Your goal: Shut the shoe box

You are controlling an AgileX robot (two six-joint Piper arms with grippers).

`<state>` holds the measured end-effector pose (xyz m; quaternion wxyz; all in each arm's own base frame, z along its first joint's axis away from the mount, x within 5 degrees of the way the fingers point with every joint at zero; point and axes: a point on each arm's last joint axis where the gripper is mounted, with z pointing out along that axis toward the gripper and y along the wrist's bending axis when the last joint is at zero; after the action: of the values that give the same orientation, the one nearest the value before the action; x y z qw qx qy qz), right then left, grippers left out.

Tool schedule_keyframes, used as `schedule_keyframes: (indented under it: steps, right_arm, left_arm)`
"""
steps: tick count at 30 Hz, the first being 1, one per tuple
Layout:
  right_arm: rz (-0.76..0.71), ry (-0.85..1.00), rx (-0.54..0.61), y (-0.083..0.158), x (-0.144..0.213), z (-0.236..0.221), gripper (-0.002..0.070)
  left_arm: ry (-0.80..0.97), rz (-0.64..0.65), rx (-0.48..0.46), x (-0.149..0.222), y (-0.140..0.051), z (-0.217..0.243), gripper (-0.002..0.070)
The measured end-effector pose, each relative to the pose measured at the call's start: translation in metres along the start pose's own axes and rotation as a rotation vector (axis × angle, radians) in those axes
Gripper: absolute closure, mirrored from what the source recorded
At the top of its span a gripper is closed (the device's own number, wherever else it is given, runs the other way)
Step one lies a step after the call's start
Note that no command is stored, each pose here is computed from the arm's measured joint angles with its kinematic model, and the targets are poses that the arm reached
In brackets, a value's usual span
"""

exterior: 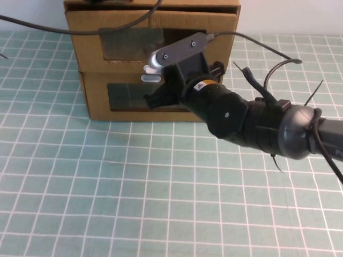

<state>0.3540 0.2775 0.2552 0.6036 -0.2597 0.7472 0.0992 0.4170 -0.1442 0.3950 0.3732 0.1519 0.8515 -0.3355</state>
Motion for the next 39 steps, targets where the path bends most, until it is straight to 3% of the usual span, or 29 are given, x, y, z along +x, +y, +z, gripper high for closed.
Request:
schedule_keyframes:
  steps: [9, 18, 29, 33, 39]
  right_arm:
    - [0.067, 0.041, 0.032, -0.026, 0.004, 0.011, 0.0690]
    - [0.066, 0.063, 0.006, -0.028, 0.003, 0.009, 0.0690]
    - [-0.155, -0.034, -0.154, -0.038, -0.073, -0.062, 0.0690]
    - [-0.187, -0.058, -0.222, -0.051, -0.098, -0.102, 0.0690]
    - [-0.180, -0.077, -0.262, -0.082, -0.126, -0.167, 0.0690]
  left_arm:
    - [-0.012, -0.005, 0.005, -0.001, 0.000, 0.001, 0.0679]
    - [0.013, 0.021, 0.018, 0.000, -0.003, -0.001, 0.0679]
    - [0.058, 0.069, 0.025, -0.010, -0.009, -0.048, 0.0679]
    - [-0.015, 0.096, -0.005, -0.018, -0.021, -0.091, 0.0679]
    - [-0.066, 0.185, 0.005, -0.015, -0.065, -0.147, 0.0678]
